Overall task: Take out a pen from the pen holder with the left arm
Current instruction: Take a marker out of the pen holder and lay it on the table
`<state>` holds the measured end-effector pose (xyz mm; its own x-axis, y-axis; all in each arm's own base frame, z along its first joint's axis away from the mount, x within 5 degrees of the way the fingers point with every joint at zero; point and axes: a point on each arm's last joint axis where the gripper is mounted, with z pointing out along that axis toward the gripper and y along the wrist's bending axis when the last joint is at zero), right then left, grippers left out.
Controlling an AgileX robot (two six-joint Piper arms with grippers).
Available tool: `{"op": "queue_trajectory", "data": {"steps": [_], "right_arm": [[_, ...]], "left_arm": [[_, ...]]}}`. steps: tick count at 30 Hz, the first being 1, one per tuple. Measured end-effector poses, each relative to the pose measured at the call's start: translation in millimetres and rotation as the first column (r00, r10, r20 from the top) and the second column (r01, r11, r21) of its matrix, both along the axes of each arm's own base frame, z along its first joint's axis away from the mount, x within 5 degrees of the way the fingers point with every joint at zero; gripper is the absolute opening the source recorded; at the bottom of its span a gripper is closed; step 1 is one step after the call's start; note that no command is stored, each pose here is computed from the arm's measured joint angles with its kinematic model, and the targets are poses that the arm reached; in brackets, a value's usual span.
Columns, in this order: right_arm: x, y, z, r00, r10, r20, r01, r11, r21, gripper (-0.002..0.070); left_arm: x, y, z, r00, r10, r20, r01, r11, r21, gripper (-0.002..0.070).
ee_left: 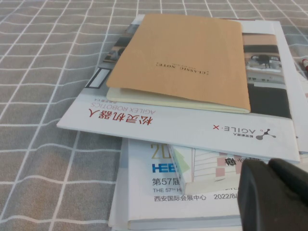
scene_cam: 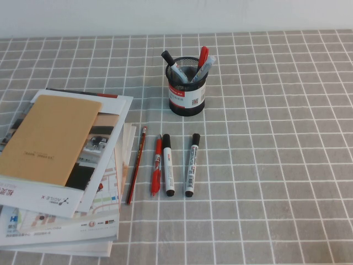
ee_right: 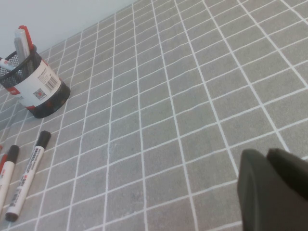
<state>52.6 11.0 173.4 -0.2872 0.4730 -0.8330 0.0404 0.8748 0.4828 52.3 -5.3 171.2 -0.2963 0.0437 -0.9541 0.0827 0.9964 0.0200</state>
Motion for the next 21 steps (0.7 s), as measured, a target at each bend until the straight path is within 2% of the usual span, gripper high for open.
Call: {"op": "queue_trajectory", "data": {"steps": [9, 12, 14, 15, 17, 18, 21], "right_arm": [[0.0, 0.0, 0.0, 1.000, 0.000, 0.000, 0.000, 1.000, 0.000, -0.0013], [0.0, 0.0, 0.0, 1.000, 0.000, 0.000, 0.000, 1.000, 0.000, -0.0013], [0.0, 0.0, 0.0, 1.000, 0.000, 0.000, 0.000, 1.000, 0.000, -0.0013], [0.0, 0.0, 0.0, 1.000, 0.000, 0.000, 0.000, 1.000, 0.000, -0.0013], [0.0, 0.0, 0.0, 1.000, 0.000, 0.000, 0.000, 1.000, 0.000, -0.0013], [0.0, 0.0, 0.0, 1.000, 0.000, 0.000, 0.000, 1.000, 0.000, -0.0013], [0.0, 0.0, 0.0, 1.000, 0.000, 0.000, 0.000, 1.000, 0.000, -0.0013]], "left_arm": [[0.1, -1.0, 0.5, 1.000, -0.002, 0.003, 0.002, 1.000, -0.031, -0.0005], [1.0, -2.7, 4.4, 0.999, 0.001, 0.041, 0.003, 0.995, -0.103, -0.0005], [2.2, -4.4, 10.5, 0.995, 0.017, 0.095, 0.005, 0.975, -0.220, -0.0005], [2.7, -5.0, 14.0, 0.992, 0.033, 0.122, 0.005, 0.953, -0.303, -0.0005], [3.5, -5.1, 21.1, 0.983, 0.080, 0.164, 0.008, 0.879, -0.477, -0.0005], [3.7, -4.8, 24.2, 0.979, 0.109, 0.172, 0.010, 0.819, -0.574, -0.0005], [4.0, -1.7, 29.9, 0.967, 0.179, 0.182, 0.011, 0.681, -0.732, -0.0005]]}}
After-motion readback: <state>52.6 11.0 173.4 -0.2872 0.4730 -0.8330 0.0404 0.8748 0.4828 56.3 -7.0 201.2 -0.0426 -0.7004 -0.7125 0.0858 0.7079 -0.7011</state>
